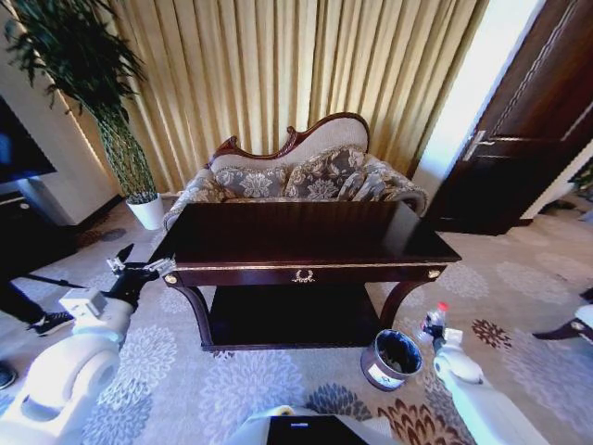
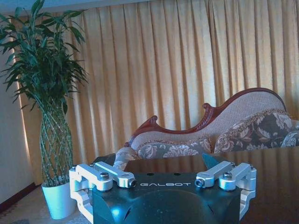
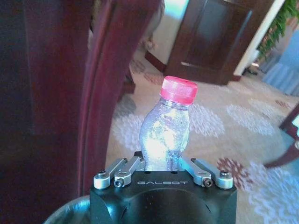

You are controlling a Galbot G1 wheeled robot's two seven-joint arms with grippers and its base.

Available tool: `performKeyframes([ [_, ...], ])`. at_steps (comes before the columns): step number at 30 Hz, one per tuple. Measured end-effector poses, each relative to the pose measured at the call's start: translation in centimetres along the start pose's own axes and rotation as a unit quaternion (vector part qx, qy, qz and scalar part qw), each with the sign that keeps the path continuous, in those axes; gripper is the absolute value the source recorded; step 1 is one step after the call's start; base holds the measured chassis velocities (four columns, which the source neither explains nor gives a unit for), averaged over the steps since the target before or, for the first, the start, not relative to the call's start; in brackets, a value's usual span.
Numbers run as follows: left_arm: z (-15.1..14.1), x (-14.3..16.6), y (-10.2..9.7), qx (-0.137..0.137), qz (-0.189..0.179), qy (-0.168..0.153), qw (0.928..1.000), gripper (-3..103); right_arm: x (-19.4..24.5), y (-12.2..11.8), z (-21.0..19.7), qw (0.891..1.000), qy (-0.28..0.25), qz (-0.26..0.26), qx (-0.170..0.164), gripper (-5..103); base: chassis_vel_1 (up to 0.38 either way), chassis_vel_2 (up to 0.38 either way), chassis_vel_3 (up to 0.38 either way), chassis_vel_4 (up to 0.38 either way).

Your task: Move to the front of the table and place the trash on the table into the trash bin.

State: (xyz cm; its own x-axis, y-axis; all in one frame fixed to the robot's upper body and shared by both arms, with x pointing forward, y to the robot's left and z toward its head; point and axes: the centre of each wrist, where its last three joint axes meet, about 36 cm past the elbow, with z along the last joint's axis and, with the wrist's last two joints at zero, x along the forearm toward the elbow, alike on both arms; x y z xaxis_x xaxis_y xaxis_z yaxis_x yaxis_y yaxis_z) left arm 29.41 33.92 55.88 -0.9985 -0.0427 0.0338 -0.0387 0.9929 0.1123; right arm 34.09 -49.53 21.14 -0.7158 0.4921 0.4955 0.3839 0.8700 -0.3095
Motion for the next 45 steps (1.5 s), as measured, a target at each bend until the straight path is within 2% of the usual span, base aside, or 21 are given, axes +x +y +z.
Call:
performKeyframes([
  [2, 0.0, 0.0, 0.0, 0.0, 0.0, 0.0, 1.0, 100, -0.2, 0.3, 0.5, 1.0, 0.006, 0.002, -0.002, 19, 0.0, 0.0, 0.0, 0.0],
  [4, 0.0, 0.0, 0.0, -0.001, 0.002, 0.0, 1.0, 100, -0.4, 1.2, 1.0, 1.0, 0.013, 0.002, -0.008, 30, 0.0, 0.0, 0.0, 0.0],
  [6, 0.0, 0.0, -0.1, -0.001, 0.003, 0.0, 1.0, 100, -0.5, 1.6, 1.0, 1.0, 0.013, 0.001, -0.009, 30, 0.0, 0.0, 0.0, 0.0],
  [11, 0.3, -0.4, -0.4, 0.003, 0.008, -0.001, 1.0, 100, -0.9, 2.4, 1.0, 1.0, 0.013, 0.001, -0.01, 57, 0.0, 0.0, 0.0, 0.0],
  [14, 0.4, -0.5, -0.5, 0.004, 0.01, -0.001, 0.9999, 100, -0.9, 2.3, 1.1, 1.0, 0.014, 0.003, -0.006, 63, 0.0, 0.0, 0.0, 0.0],
  [16, 0.5, -0.6, -0.6, 0.005, 0.01, -0.001, 0.9999, 100, -1.0, 2.1, 1.1, 1.0, 0.014, 0.004, -0.005, 73, 0.0, 0.0, 0.0, 0.0],
  [18, 0.6, -0.6, -0.6, 0.006, 0.01, -0.001, 0.9999, 100, -1.0, 1.9, 1.1, 1.0, 0.014, 0.005, -0.005, 73, 0.0, 0.0, 0.0, 0.0],
  [19, 0.7, -0.7, -0.6, 0.005, 0.01, -0.002, 0.9999, 100, -1.0, 1.7, 1.1, 1.0, 0.014, 0.006, -0.008, 79, 0.0, 0.0, 0.0, 0.0],
  [20, 0.8, -0.8, -0.6, 0.005, 0.009, -0.001, 0.9999, 100, -0.9, 1.5, 1.1, 1.0, 0.015, 0.007, -0.009, 89, 0.0, 0.0, 0.0, 0.0],
  [24, 0.9, -0.8, -0.6, 0.005, 0.01, 0.0, 0.9999, 100, -0.8, 1.3, 1.2, 1.0, 0.015, 0.007, -0.008, 98, 0.0, 0.0, 0.0, 0.0],
  [33, 0.9, -0.8, -0.7, 0.006, 0.011, 0.001, 0.9999, 100, -0.3, 1.4, 1.1, 1.0, 0.013, 0.0, -0.02, 100, 0.0, 0.0, 0.0, 0.0],
  [36, 0.9, -0.8, -0.8, 0.007, 0.011, 0.001, 0.9999, 100, 0.4, 1.1, 0.3, 0.999, 0.003, -0.03, -0.036, 100, 0.0, 0.0, 0.0, 0.0],
  [37, 0.9, -0.8, -0.8, 0.007, 0.012, 0.0, 0.9999, 100, 1.1, 0.6, -0.7, 0.997, -0.01, -0.057, -0.049, 100, 0.0, 0.0, 0.0, 0.0],
  [38, 0.8, -0.7, -0.8, 0.007, 0.012, 0.0, 0.9999, 100, 2.8, -0.9, -2.2, 0.993, -0.039, -0.099, -0.051, 100, 0.0, 0.0, 0.0, 0.0],
  [39, 0.8, -0.7, -0.8, 0.007, 0.012, 0.0, 0.9999, 100, 2.8, -0.9, -2.2, 0.993, -0.039, -0.099, -0.051, 100, 0.0, 0.0, 0.0, 0.0],
  [40, 0.8, -0.8, -0.8, 0.008, 0.012, -0.002, 0.9999, 100, 4.0, -2.2, -2.9, 0.99, -0.07, -0.117, -0.04, 100, 0.0, 0.0, 0.0, 0.0],
  [42, 0.7, -0.8, -0.8, 0.009, 0.012, -0.003, 0.9999, 100, 5.8, -3.1, -3.7, 0.986, -0.092, -0.132, -0.037, 100, 0.0, 0.0, 0.0, 0.0],
  [44, 0.7, -0.8, -0.8, 0.01, 0.012, -0.004, 0.9999, 100, 7.1, -3.5, -4.5, 0.983, -0.103, -0.142, -0.045, 100, 0.0, 0.0, 0.0, 0.0],
  [45, 0.6, -0.9, -0.7, 0.009, 0.012, -0.004, 0.9999, 100, 9.0, -3.3, -5.9, 0.978, -0.122, -0.161, -0.06, 100, 0.0, 0.0, 0.0, 0.0],
])
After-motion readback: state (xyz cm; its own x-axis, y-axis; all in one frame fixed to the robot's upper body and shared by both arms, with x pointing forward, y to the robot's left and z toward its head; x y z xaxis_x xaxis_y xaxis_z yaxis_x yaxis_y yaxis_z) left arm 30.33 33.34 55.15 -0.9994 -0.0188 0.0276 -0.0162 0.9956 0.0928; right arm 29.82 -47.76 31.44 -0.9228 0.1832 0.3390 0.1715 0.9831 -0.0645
